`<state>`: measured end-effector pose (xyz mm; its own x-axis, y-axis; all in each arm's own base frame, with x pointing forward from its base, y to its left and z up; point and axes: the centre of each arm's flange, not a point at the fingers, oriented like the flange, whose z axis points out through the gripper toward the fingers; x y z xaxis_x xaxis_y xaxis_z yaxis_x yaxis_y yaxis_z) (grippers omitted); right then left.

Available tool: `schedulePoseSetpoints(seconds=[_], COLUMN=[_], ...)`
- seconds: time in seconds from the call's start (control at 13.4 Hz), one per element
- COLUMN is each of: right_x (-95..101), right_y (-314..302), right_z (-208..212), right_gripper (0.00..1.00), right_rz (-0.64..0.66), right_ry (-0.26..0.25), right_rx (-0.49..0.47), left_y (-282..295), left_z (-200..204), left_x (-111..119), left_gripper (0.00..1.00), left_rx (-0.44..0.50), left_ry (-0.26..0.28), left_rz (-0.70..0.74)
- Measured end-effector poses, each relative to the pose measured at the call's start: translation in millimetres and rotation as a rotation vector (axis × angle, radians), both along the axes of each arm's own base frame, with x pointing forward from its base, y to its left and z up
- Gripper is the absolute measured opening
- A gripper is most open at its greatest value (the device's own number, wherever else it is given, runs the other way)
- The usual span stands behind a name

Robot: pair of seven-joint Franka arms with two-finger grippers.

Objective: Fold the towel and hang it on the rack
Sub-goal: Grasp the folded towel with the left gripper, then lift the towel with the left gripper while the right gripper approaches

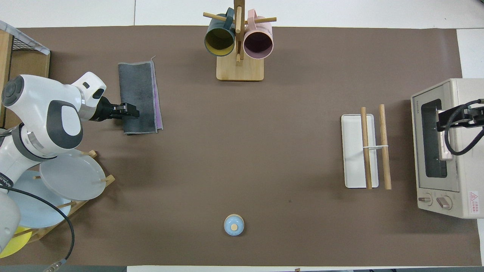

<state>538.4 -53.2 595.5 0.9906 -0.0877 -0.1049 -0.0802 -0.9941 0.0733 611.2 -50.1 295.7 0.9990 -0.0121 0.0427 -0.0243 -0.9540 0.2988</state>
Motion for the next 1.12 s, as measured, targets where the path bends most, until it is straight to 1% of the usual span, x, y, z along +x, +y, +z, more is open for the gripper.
schedulePoseSetpoints(seconds=[0.07, 0.15, 0.22, 0.37, 0.45, 0.6, 0.75, 0.97, 1.12], right_x=[-0.9, -0.9, -0.6, 0.4, 0.8, -0.5, -0.7, 0.2, 0.0], right_y=[0, 2, 5, 21, 35, 52, 56, 63, 69], right_z=[-1, -1, -1, -2, -2, -4, -6, -7, -10], right_gripper=[1.00, 1.00, 1.00, 1.00, 1.00, 1.00, 1.00, 1.00, 1.00], right_rz=[0.000, 0.003, 0.008, 0.035, 0.057, 0.086, 0.083, 0.075, 0.039], right_ry=[0.008, 0.010, 0.010, 0.011, 0.012, 0.027, 0.029, 0.020, 0.024], right_rx=[0.001, 0.001, 0.001, 0.012, 0.024, 0.032, 0.073, 0.142, 0.195], left_y=[-1, -1, -1, 0, 0, 0, -1, -5, -13], left_z=[-1, -1, -1, -2, -2, 3, 15, 48, 79], left_x=[0, 0, 0, 0, 1, 4, 10, 22, 24], left_gripper=[0.48, 0.48, 0.41, 0.14, 0.07, 0.07, 0.07, 0.07, 0.07], left_rx=[0.000, 0.001, 0.001, 0.001, 0.000, -0.004, -0.018, -0.043, -0.055], left_ry=[-0.001, -0.001, 0.000, 0.001, 0.001, 0.000, 0.018, 0.070, 0.103], left_rz=[-0.002, -0.002, -0.001, 0.000, 0.000, -0.002, 0.018, 0.137, 0.230])
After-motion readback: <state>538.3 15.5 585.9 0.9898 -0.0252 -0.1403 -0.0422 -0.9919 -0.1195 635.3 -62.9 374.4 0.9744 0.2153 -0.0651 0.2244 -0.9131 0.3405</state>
